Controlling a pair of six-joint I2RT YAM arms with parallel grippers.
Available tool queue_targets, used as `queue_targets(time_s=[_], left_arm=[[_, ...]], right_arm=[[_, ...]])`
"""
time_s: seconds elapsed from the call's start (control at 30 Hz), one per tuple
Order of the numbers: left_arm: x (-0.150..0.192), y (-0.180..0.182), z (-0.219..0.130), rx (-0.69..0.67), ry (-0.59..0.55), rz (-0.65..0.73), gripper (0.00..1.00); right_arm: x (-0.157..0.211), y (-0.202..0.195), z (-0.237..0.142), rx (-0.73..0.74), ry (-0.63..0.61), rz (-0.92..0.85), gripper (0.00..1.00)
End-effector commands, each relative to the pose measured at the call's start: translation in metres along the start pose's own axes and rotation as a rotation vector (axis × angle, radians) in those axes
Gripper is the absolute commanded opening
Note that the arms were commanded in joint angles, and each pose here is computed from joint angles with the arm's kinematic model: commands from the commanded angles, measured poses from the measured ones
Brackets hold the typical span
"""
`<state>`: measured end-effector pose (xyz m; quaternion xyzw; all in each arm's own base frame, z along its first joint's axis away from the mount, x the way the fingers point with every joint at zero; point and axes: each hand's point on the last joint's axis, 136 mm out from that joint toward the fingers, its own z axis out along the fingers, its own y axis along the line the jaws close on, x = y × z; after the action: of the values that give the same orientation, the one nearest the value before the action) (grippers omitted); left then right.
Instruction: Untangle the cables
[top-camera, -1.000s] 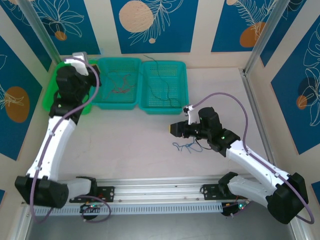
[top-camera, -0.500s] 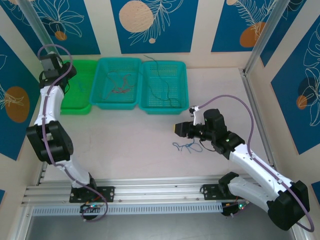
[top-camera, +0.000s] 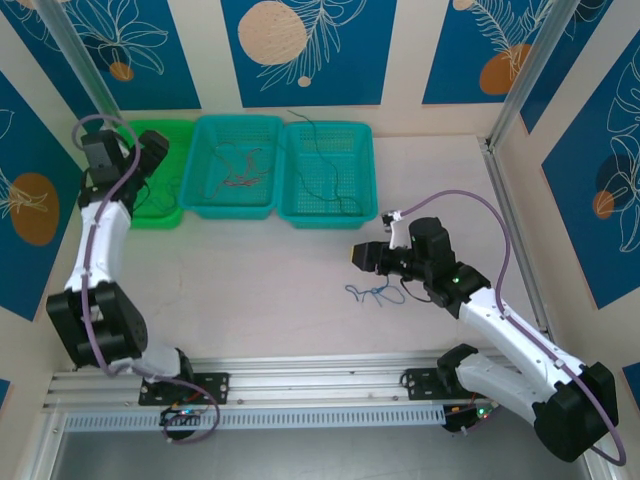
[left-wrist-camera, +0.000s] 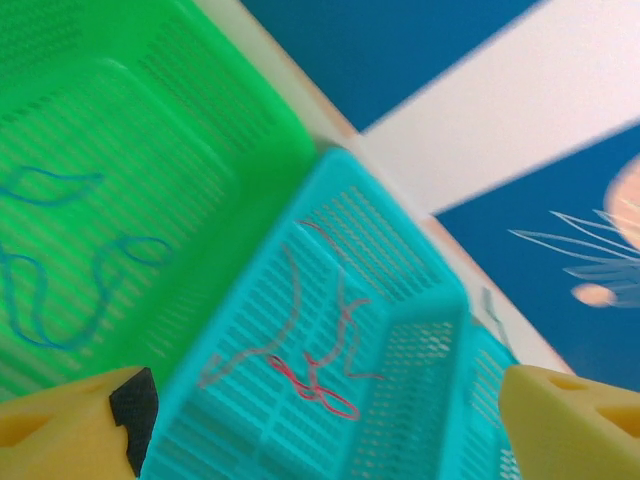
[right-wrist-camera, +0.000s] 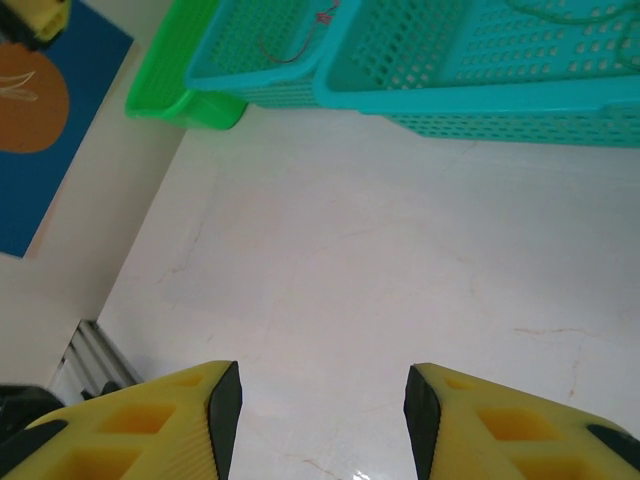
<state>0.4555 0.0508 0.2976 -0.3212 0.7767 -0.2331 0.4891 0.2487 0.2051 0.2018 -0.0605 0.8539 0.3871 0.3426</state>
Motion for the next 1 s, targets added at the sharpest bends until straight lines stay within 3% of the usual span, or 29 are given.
queue_targets(time_s=[0.0,0.17,0.5,0.6,0.73,0.83,0.97], left_arm=[[0.039,-0.065,-0.027,0.217,0.038,0.030,0.88],[0.133,-0.115,-0.070,0.395,0.149,0.125,0.89],[0.327,-0.135,-0.111,0.475,0.418,0.314,0.89],[0.384,-0.146,-0.118,0.539,0.538,0.494,0.89],[0.453,-0.151,-0.132,0.749,0.703,0.880,0.89],[0.490,-0.132,-0.133,0.840,0.805,1.195,0.86],[0.517,-0.114,-0.126,0.919,0.882,1.396,0.81]], right_arm=[[0.003,-0.031,-0.003,0.116,-0.018,0.101,0.49],[0.003,-0.075,-0.014,0.231,-0.056,0.276,0.52],[0.009,-0.121,-0.026,0.291,-0.085,0.478,0.52],[0.010,-0.122,-0.027,0.292,-0.083,0.485,0.52],[0.013,-0.123,-0.029,0.290,-0.076,0.488,0.52],[0.015,-0.122,-0.031,0.288,-0.072,0.486,0.52],[0.016,-0.121,-0.035,0.293,-0.074,0.481,0.52]])
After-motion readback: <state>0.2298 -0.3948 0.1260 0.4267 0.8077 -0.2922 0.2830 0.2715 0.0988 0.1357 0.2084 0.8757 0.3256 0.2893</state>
